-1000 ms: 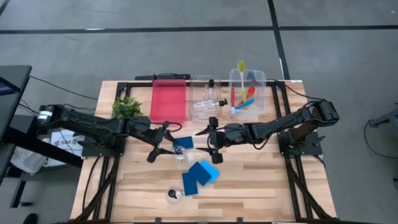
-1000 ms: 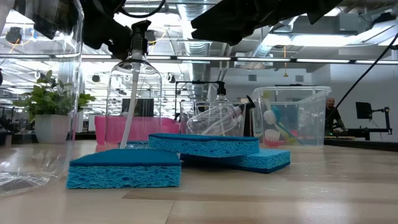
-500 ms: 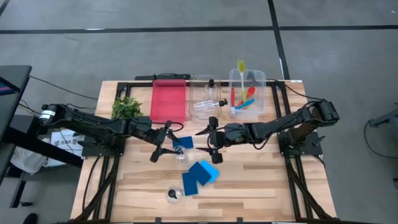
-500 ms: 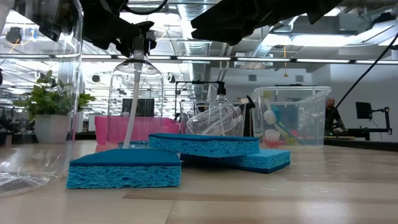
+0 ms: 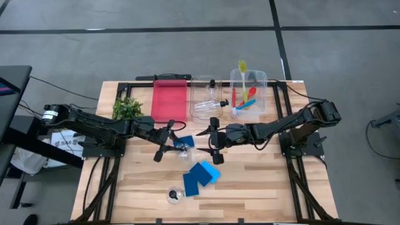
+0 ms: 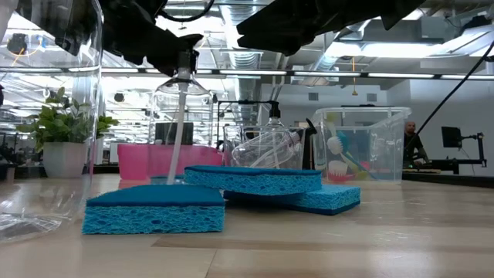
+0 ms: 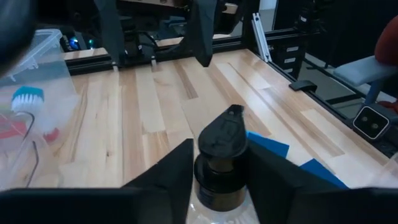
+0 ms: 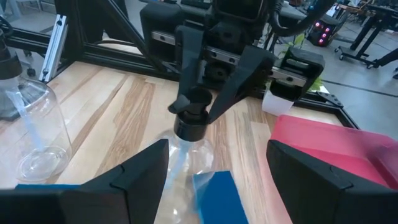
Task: Pick & Place Kitchen Sink Supplies
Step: Put the soap dispenser into the left transparent bin
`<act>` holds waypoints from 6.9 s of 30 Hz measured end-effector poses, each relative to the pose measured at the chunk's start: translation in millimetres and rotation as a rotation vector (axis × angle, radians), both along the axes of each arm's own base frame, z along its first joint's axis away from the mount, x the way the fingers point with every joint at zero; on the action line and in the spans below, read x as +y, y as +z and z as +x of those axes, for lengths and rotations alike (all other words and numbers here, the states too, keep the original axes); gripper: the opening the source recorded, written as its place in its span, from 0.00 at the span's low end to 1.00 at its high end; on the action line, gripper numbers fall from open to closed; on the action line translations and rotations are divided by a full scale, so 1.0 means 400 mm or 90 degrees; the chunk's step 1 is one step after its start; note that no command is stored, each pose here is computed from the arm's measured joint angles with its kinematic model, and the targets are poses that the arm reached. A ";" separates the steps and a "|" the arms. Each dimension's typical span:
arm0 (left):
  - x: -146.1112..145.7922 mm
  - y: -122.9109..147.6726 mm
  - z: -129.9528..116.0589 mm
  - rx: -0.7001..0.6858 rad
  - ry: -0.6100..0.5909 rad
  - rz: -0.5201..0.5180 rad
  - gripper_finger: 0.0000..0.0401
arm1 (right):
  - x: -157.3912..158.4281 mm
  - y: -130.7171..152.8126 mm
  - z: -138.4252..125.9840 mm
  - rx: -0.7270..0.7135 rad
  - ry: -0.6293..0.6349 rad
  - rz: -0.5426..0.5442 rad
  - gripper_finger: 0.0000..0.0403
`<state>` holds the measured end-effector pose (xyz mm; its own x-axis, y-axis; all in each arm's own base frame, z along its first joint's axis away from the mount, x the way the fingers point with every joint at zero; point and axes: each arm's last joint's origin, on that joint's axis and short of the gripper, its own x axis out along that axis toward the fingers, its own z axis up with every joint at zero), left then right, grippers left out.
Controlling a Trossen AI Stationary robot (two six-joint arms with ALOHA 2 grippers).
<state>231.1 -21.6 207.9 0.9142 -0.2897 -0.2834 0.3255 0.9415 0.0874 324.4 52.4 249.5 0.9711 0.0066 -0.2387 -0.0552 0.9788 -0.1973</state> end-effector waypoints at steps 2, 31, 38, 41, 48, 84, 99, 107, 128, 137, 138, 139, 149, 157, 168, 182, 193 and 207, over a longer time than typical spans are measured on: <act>0.000 0.001 0.000 -0.007 -0.003 0.008 0.26 | -0.001 0.000 0.000 0.000 -0.004 -0.003 0.66; 0.105 0.199 -0.030 -0.247 0.156 0.091 0.22 | -0.030 0.023 -0.246 -0.004 -0.206 0.049 0.66; 0.190 0.280 0.005 -0.285 0.188 0.104 0.22 | -0.033 -0.011 -0.262 -0.011 -0.211 0.063 0.66; 0.232 0.302 0.039 -0.284 0.200 0.108 0.22 | -0.034 -0.027 -0.265 -0.002 -0.213 0.063 0.66; 0.368 0.327 0.124 -0.266 0.253 0.123 0.22 | -0.036 -0.032 -0.267 -0.001 -0.228 0.054 0.66; 0.545 0.237 0.142 -0.140 0.301 0.006 0.22 | -0.018 -0.030 -0.270 -0.002 -0.203 0.048 0.66; 0.544 0.212 0.138 -0.119 0.319 0.002 0.23 | -0.018 -0.030 -0.270 -0.003 -0.202 0.048 0.66; 0.544 0.212 0.138 -0.119 0.320 -0.003 0.35 | -0.018 -0.030 -0.270 -0.003 -0.202 0.048 0.66; 0.487 0.297 0.104 -0.175 0.249 -0.045 0.49 | -0.018 -0.030 -0.270 -0.002 -0.201 0.040 0.66; 0.144 0.631 -0.143 -0.504 0.020 0.023 0.41 | -0.019 0.006 -0.264 -0.078 -0.184 -0.015 0.66; 0.107 0.663 -0.185 -0.548 -0.010 0.017 0.41 | -0.020 0.013 -0.264 -0.091 -0.183 -0.021 0.66; 0.077 0.685 -0.224 -0.583 -0.038 0.008 0.40 | -0.022 0.019 -0.265 -0.101 -0.184 -0.023 0.66; 0.048 0.594 -0.321 -0.278 0.451 0.154 0.33 | -0.039 0.014 -0.264 -0.087 -0.204 -0.026 0.66; 0.124 0.353 -0.182 -0.020 0.622 0.273 0.29 | -0.074 -0.052 -0.228 0.006 -0.254 -0.032 0.66; 0.463 0.145 -0.057 0.203 0.640 -0.022 0.24 | -0.159 -0.069 -0.204 0.019 -0.223 0.009 0.66; 0.480 0.081 -0.075 0.387 0.614 -0.148 0.25 | -0.219 -0.090 -0.216 0.080 -0.212 0.032 0.66; 0.432 0.085 -0.062 0.396 0.640 -0.285 0.25 | -0.249 -0.089 -0.221 0.071 -0.254 0.063 0.66; 0.375 0.089 -0.027 0.443 0.436 0.147 0.25 | -0.248 -0.105 -0.228 0.133 -0.228 -0.018 0.66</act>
<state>220.4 128.4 243.5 0.4732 0.3663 -0.8012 -0.2321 0.9292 0.2878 233.3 -46.9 207.4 0.8412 -0.3326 -0.4263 0.2462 0.9375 -0.2458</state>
